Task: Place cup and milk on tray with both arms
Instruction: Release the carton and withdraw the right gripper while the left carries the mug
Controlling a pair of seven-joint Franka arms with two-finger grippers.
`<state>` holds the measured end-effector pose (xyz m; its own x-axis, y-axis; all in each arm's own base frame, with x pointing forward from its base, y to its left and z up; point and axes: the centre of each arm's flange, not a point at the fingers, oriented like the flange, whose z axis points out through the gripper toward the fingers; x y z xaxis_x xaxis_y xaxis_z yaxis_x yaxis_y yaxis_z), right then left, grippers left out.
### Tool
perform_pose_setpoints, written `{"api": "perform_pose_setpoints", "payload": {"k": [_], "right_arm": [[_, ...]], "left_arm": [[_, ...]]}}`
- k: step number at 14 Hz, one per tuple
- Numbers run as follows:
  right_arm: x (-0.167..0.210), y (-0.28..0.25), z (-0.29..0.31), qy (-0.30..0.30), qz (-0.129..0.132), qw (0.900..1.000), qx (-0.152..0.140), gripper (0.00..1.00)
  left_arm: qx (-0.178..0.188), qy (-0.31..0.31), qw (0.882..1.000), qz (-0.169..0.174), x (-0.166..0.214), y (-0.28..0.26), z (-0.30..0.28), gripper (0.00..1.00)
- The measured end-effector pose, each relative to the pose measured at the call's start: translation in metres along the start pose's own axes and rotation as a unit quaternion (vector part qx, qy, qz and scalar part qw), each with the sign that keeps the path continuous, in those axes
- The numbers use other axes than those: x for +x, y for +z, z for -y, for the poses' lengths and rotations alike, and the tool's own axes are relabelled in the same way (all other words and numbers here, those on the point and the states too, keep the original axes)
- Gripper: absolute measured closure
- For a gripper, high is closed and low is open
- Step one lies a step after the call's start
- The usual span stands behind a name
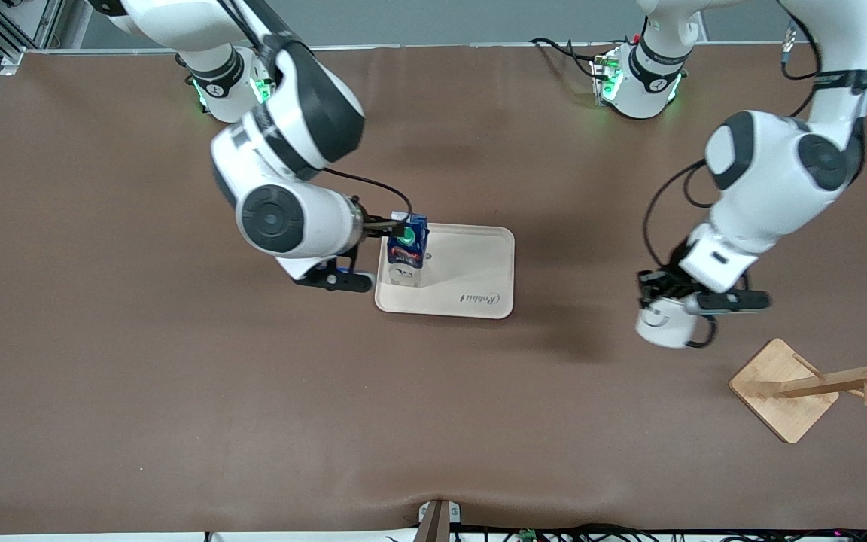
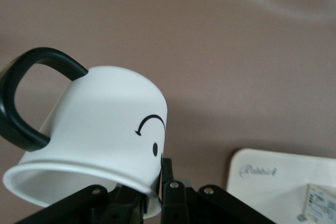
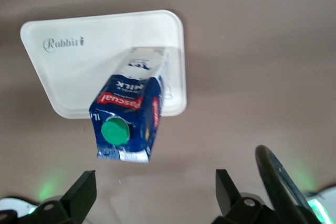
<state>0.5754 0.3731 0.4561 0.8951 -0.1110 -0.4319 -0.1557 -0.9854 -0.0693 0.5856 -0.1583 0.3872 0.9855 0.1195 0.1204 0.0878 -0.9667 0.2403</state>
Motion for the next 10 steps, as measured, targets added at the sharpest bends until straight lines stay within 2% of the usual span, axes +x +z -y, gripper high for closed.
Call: {"api": "perform_pose_setpoints", "payload": {"k": [2, 4, 6, 10], "right_arm": [[0.003, -0.029, -0.028, 0.015, 0.007, 1.000, 0.001, 0.00], [0.012, -0.068, -0.081, 0.044, 0.017, 0.999, 0.021, 0.00], [0.017, -0.111, -0.139, 0.075, 0.005, 0.996, 0.051, 0.00], [0.008, -0.177, -0.247, 0.140, -0.027, 0.985, 0.093, 0.00]], "left_arm": [[0.004, -0.019, 0.999, 0.040, -0.017, 0.020, -0.040, 0.89], [0.027, -0.033, 0.997, 0.069, -0.030, 0.037, -0.074, 0.89], [0.046, -0.048, 0.994, 0.084, -0.042, 0.056, -0.109, 0.89], [0.048, -0.065, 0.990, 0.115, -0.063, 0.104, -0.162, 0.89]]}}
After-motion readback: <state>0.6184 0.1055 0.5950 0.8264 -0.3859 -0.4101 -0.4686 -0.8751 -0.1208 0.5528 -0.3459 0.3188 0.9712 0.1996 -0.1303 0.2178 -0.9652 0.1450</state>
